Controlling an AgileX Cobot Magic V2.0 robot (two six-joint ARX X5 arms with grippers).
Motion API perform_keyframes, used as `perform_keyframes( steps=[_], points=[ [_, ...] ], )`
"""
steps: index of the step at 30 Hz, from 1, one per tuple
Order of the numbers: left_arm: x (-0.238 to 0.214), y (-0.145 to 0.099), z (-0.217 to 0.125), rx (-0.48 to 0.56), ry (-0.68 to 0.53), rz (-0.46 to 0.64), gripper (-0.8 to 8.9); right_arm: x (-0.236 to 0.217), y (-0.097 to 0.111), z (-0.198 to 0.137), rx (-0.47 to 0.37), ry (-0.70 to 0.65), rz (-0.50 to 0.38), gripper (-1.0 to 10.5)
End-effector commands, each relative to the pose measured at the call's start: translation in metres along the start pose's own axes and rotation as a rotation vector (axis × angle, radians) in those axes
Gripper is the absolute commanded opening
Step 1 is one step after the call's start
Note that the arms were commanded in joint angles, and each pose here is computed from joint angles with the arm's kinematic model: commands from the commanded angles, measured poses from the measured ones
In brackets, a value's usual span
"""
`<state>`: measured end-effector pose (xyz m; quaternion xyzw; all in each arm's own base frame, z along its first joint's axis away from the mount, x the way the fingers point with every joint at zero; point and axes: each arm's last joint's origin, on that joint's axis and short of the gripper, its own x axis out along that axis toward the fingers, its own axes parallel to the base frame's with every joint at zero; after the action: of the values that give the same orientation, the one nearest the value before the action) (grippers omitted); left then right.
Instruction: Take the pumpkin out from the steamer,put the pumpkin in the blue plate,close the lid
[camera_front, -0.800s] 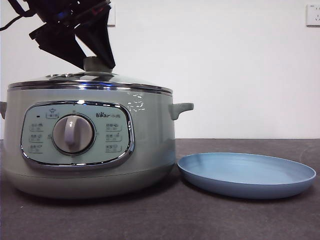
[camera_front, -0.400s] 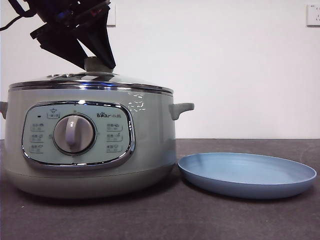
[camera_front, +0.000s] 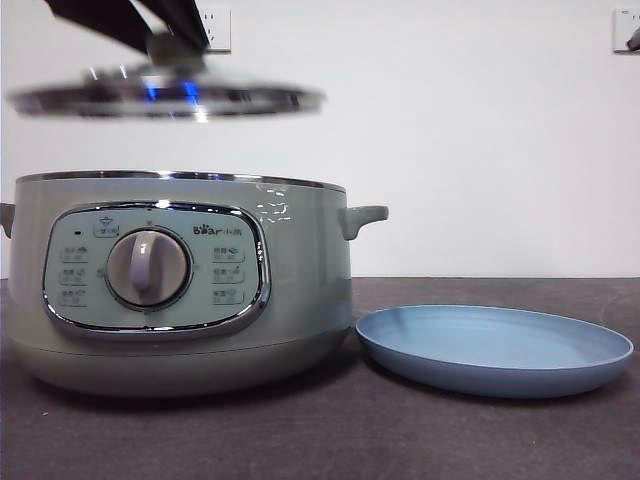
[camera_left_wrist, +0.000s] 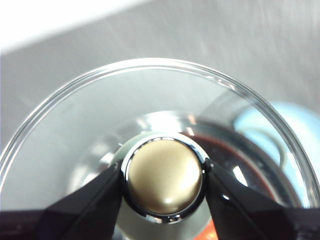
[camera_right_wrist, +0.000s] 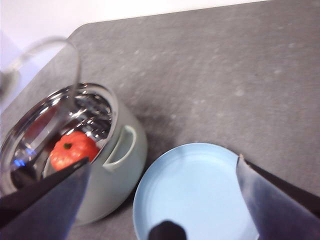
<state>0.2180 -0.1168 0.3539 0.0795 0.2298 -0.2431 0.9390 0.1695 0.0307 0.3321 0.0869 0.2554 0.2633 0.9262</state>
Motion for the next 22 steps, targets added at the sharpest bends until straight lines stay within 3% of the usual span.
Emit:
perform_keyframes(
  steps=[1, 7, 15, 19, 22],
  points=[
    [-0.029, 0.002, 0.018, 0.011, -0.134, 0.04, -0.09, 0.008, 0.006, 0.006, -0.024, 0.016, 0.039, 6.0],
    [-0.085, 0.004, 0.027, -0.001, -0.236, 0.129, -0.09, 0.039, 0.026, 0.021, -0.071, 0.101, 0.154, 6.4],
    [-0.141, 0.008, 0.019, 0.0, -0.239, 0.292, -0.09, 0.107, 0.071, 0.039, -0.16, 0.253, 0.302, 6.4],
    [-0.159, 0.009, 0.01, -0.006, -0.236, 0.336, -0.09, 0.14, 0.097, 0.045, -0.235, 0.328, 0.349, 6.4],
    [-0.167, 0.009, 0.003, -0.005, -0.21, 0.357, -0.09, 0.176, 0.129, 0.046, -0.383, 0.415, 0.321, 6.3]
  ],
)
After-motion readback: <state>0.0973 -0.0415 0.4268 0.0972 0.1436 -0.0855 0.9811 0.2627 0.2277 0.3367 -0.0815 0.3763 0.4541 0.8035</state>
